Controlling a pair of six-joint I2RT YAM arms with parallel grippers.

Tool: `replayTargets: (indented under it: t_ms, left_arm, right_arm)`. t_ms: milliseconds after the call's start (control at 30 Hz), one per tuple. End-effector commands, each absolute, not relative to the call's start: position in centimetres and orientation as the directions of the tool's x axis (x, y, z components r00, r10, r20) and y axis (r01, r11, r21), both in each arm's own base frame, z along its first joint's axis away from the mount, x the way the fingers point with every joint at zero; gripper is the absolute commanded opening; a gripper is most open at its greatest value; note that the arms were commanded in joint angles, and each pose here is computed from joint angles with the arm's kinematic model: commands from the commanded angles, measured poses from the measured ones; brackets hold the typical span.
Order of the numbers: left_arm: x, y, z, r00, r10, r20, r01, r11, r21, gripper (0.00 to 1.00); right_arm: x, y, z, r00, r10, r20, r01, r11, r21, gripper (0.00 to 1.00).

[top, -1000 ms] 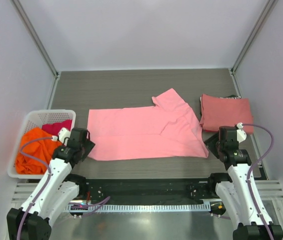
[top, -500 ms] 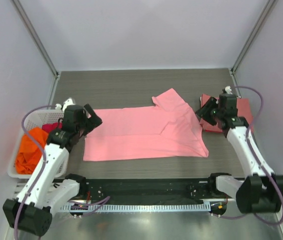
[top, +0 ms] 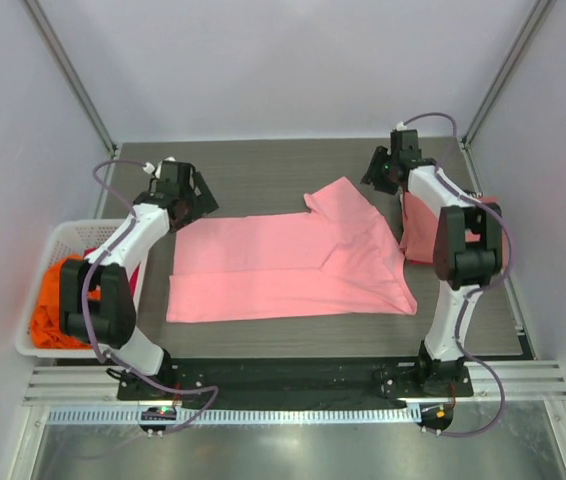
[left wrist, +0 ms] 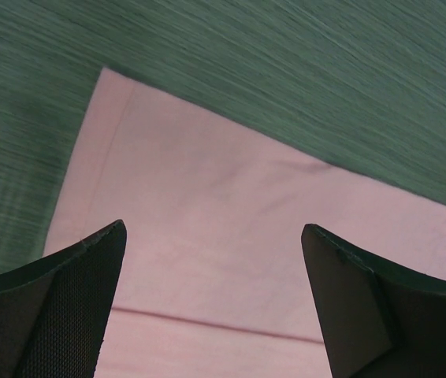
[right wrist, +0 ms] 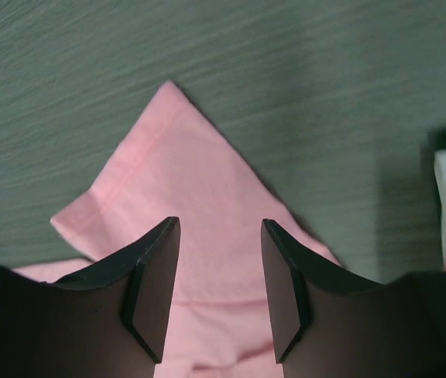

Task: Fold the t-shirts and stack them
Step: Fold the tshirt

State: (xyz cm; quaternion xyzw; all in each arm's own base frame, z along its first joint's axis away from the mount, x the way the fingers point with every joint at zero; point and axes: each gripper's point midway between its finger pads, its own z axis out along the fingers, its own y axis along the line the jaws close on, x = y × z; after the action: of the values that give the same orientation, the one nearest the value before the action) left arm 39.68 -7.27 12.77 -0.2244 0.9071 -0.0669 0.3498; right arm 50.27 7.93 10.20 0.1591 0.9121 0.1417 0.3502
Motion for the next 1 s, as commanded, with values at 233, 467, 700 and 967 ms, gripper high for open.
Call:
replayTargets:
  t_ms: [233, 467, 700, 967]
  left_arm:
    - [44.5, -4.7, 11.4, -0.640, -0.437, -0.632, -0.367, 0.897, -0.247, 0.93]
    - [45.2, -3.3, 10.1, -0.654, -0.425, -0.626, -0.390, 0.898, -0.203, 0.92]
    - [45.1, -2.0, 8.6, -0.672, -0.421, -0.609, -0.408, 0.897, -0.170, 0.92]
    - [45.3, -1.2, 7.0, -0.700, -0.421, -0.576, -0.426, 0.894, -0.136, 0.89]
  right_arm:
    - [59.0, 10.5, 7.7, -0.692, 0.212, -0.690, 0.127, 0.977, 0.173, 0.53]
    - [60.5, 12.2, 5.4, -0.704, 0.127, -0.698, 0.083, 0.992, 0.096, 0.54]
    - [60.8, 12.4, 3.7, -0.721, 0.093, -0.687, 0.079, 0.996, 0.051, 0.42]
    - [60.8, 11.2, 3.8, -0.716, 0.066, -0.695, 0.122, 0.992, -0.031, 0.01]
